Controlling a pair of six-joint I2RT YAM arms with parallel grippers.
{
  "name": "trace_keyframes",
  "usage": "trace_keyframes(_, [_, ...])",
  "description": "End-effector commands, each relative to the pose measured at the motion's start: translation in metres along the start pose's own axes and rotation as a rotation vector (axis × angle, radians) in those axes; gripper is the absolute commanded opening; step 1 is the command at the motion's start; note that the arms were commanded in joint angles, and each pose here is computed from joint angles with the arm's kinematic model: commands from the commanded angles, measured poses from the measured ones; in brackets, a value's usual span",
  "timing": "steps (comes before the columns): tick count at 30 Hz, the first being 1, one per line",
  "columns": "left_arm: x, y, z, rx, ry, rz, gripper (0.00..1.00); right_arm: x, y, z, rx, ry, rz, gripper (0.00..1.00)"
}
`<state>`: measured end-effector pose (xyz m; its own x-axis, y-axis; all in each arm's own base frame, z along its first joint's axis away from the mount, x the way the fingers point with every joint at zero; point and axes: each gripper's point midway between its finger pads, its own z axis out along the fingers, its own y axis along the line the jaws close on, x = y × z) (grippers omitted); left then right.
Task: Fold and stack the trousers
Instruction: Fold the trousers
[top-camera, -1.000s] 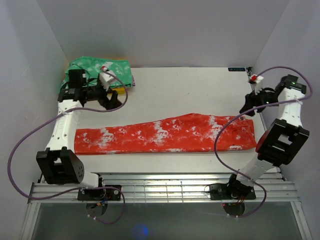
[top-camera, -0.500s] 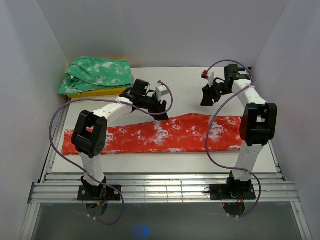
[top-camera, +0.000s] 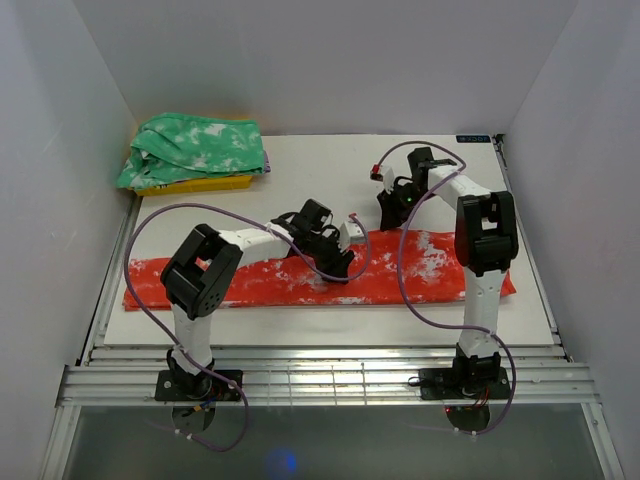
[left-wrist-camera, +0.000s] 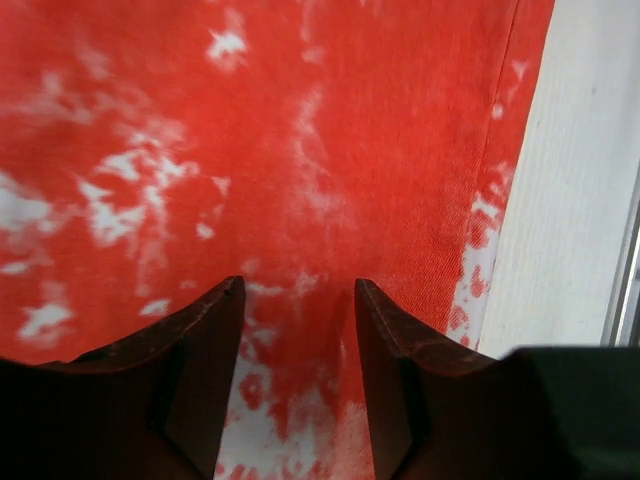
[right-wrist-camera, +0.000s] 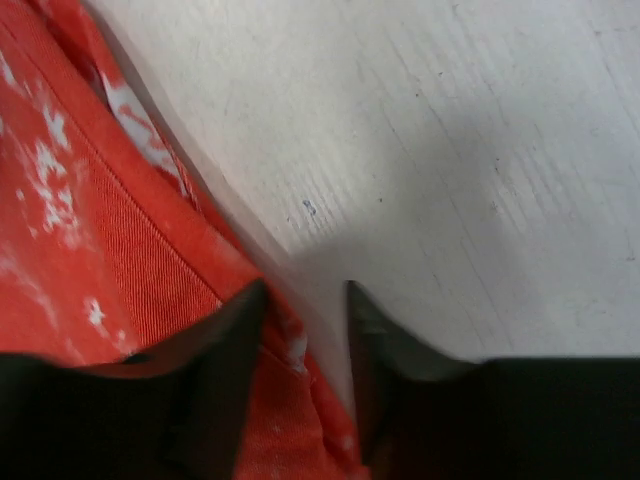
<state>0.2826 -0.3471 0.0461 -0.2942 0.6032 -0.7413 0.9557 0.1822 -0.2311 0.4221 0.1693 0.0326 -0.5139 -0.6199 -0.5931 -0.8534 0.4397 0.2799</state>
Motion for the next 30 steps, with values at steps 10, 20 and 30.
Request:
trace_keyframes(10, [0.06,-0.021,0.001,0.009,0.133,0.01,0.45,-0.057,0.045,-0.065,-0.009,-0.17,-0.172,0.08])
trace_keyframes(20, [0.1,-0.046,-0.005,0.059,0.227,0.079,0.29,-0.066,0.012,-0.07,0.109,-0.193,-0.198,0.08])
trace_keyframes(30, [0.103,-0.047,0.001,0.073,0.24,0.067,0.34,-0.017,0.019,-0.016,-0.114,-0.006,0.03,0.71])
